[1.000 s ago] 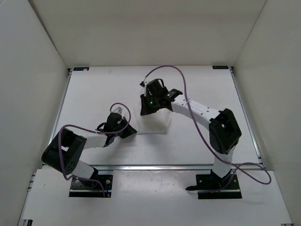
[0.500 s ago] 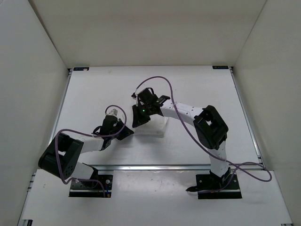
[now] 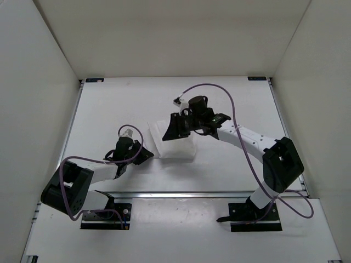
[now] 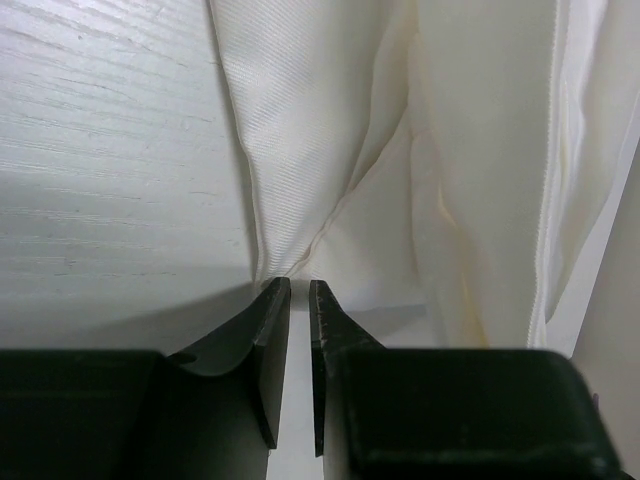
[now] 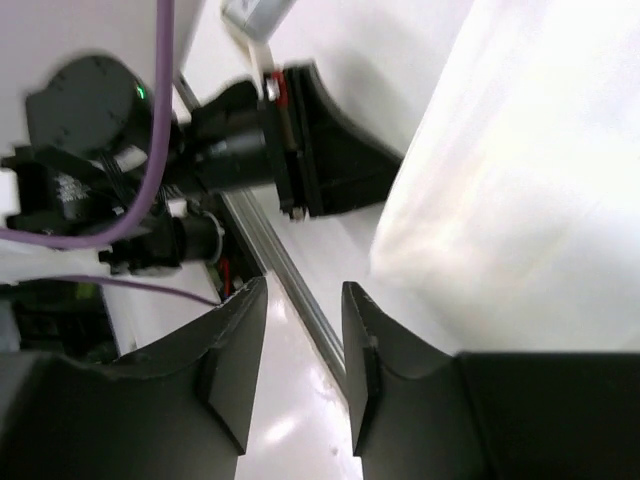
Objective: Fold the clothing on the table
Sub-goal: Fold the skirt
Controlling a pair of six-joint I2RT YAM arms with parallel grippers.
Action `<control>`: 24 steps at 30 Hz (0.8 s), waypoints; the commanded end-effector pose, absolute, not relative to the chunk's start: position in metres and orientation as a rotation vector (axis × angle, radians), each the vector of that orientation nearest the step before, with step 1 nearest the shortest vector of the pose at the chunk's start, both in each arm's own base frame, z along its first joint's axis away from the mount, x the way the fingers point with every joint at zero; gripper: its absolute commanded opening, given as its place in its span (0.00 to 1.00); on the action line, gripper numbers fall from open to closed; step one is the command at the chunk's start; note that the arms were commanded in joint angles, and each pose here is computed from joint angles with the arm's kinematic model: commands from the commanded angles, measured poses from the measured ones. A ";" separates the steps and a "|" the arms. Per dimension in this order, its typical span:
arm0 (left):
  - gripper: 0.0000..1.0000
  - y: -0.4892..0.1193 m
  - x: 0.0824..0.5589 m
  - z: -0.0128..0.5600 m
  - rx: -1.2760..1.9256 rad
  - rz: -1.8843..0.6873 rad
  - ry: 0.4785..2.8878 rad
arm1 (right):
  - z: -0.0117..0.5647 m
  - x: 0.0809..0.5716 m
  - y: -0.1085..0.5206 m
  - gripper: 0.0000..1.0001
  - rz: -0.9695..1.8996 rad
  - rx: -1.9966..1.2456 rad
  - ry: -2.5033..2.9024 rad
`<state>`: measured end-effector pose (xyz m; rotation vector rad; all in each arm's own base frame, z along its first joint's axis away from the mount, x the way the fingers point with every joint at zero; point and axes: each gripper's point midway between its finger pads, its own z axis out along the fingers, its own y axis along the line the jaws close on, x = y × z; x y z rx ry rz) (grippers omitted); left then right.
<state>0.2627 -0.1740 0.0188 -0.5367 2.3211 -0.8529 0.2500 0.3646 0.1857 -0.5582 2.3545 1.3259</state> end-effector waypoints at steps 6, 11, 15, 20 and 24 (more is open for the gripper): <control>0.24 -0.167 0.255 0.012 -0.561 -0.819 2.346 | 0.203 0.258 0.371 0.32 1.442 -0.556 2.189; 0.24 -0.173 0.255 0.015 -0.543 -0.848 2.347 | 0.146 0.240 0.361 0.40 1.024 -0.660 2.361; 0.24 -0.173 0.252 0.012 -0.548 -0.852 2.355 | 0.114 0.226 0.337 0.43 0.707 -0.689 2.440; 0.23 -0.170 0.250 0.010 -0.551 -0.835 2.362 | 0.091 0.233 0.318 0.50 0.377 -0.808 2.387; 0.23 -0.170 0.251 0.009 -0.562 -0.834 2.358 | 0.086 0.240 0.320 0.56 0.328 -0.843 2.375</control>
